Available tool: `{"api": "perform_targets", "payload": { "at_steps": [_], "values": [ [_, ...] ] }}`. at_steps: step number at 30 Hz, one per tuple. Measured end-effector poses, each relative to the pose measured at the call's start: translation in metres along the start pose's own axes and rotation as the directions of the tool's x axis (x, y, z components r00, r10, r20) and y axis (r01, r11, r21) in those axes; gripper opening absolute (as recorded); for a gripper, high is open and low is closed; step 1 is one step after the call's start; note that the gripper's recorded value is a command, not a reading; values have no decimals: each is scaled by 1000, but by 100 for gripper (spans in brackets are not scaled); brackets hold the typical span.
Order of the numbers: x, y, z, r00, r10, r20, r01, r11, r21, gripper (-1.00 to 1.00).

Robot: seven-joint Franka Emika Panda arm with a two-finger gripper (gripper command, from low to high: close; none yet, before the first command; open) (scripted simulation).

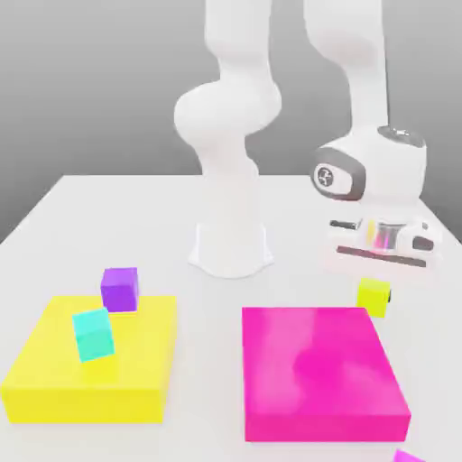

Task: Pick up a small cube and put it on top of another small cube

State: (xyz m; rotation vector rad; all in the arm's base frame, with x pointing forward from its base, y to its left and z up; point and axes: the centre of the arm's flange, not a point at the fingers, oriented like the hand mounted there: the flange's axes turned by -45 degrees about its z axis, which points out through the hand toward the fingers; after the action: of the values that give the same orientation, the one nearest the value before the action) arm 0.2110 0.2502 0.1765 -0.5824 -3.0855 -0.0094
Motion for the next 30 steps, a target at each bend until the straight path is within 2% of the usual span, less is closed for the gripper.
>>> {"api": "perform_targets", "payload": {
  "at_steps": [5,10,15,22,30],
  "values": [
    [-6,-5,-19,1000,31,2,-31,1000,6,-100],
    [-79,-21,-41,965,263,3,-263,965,-2,-100],
    [-160,-64,-66,859,512,5,-512,859,-8,-100],
    [-252,-167,-100,602,799,6,-799,602,-11,-100],
    [-299,-333,-138,190,982,6,-982,190,-3,-100]
  ]
}}
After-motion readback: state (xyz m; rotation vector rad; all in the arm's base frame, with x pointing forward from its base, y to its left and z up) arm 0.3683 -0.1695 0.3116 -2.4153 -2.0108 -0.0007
